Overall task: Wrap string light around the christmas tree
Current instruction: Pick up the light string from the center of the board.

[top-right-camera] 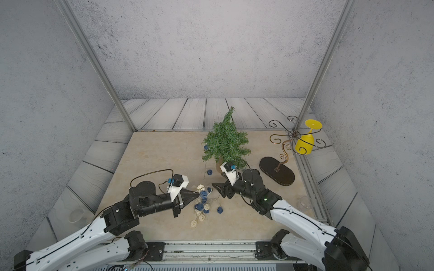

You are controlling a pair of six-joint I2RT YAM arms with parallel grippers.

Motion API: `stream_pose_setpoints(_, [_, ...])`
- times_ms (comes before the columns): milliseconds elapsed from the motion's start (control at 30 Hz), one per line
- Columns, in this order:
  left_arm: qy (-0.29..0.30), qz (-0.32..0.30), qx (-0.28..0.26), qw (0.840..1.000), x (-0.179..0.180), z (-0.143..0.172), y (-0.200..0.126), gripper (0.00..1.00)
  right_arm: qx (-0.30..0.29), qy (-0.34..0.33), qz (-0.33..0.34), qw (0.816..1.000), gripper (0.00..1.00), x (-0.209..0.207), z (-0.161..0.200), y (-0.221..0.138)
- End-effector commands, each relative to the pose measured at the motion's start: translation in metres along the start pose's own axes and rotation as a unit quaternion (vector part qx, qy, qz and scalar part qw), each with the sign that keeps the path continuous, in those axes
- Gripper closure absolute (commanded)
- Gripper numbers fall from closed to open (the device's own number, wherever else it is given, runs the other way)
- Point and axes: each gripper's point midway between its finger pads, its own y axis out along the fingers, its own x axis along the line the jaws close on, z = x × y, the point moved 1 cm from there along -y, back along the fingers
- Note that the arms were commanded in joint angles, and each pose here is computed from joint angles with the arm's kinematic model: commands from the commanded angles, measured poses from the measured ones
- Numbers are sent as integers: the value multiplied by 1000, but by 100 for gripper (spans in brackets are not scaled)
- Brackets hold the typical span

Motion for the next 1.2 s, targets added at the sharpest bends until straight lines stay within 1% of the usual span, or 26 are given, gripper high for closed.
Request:
stream_pose_setpoints(0, [-2, 8, 4, 1000, -3, 5, -2, 100, -40, -90, -66, 993, 29, 24, -11, 10])
stream_pose_setpoints(100, [0, 16, 6, 1000, -5, 3, 0, 100, -21, -119, -66, 990, 28, 19, 2, 25])
stream_pose_setpoints(233, [0, 9, 7, 1000, -3, 3, 2, 100, -24, -163, -64, 984, 27, 11, 13, 44])
stream_pose_setpoints(333, [0, 9, 4, 1000, -3, 2, 0, 100, -25, -177, -59, 982, 27, 4, 14, 60])
stream_pose_setpoints(467, [1, 15, -2, 1000, -6, 1, -4, 100, -31, -200, -46, 978, 34, -5, 12, 76])
stream_pose_setpoints(633, [1, 18, -3, 1000, -7, 0, -5, 100, -76, -211, -42, 974, 38, -8, -5, 88])
stream_pose_setpoints(733, [2, 9, -9, 1000, -6, -2, -9, 100, -94, -212, -31, 972, 49, -13, -14, 95])
stream_pose_setpoints(800, [3, 2, -14, 1000, -4, -3, -13, 100, -94, -214, -21, 972, 66, -17, -16, 97])
stream_pose_setpoints(833, [3, -4, -18, 1000, -3, -3, -16, 100, -93, -217, -12, 972, 80, -19, -17, 97])
stream_pose_setpoints(867, [3, -10, -24, 1000, -2, -4, -19, 100, -94, -217, 0, 972, 90, -23, -17, 95])
stream_pose_setpoints(967, [2, -38, -42, 998, 5, -9, -26, 100, -114, -221, 15, 969, 98, -21, -31, 82])
stream_pose_setpoints(1000, [1, -50, -45, 998, 9, -10, -28, 100, -122, -218, 15, 968, 99, -19, -38, 76])
stream_pose_setpoints(1067, [-3, -88, -54, 995, 20, -11, -34, 100, -133, -211, -7, 968, 100, -6, -58, 62])
stream_pose_setpoints(1167, [-6, -117, -61, 991, 29, -11, -39, 100, -136, -199, -37, 970, 100, 9, -90, 50])
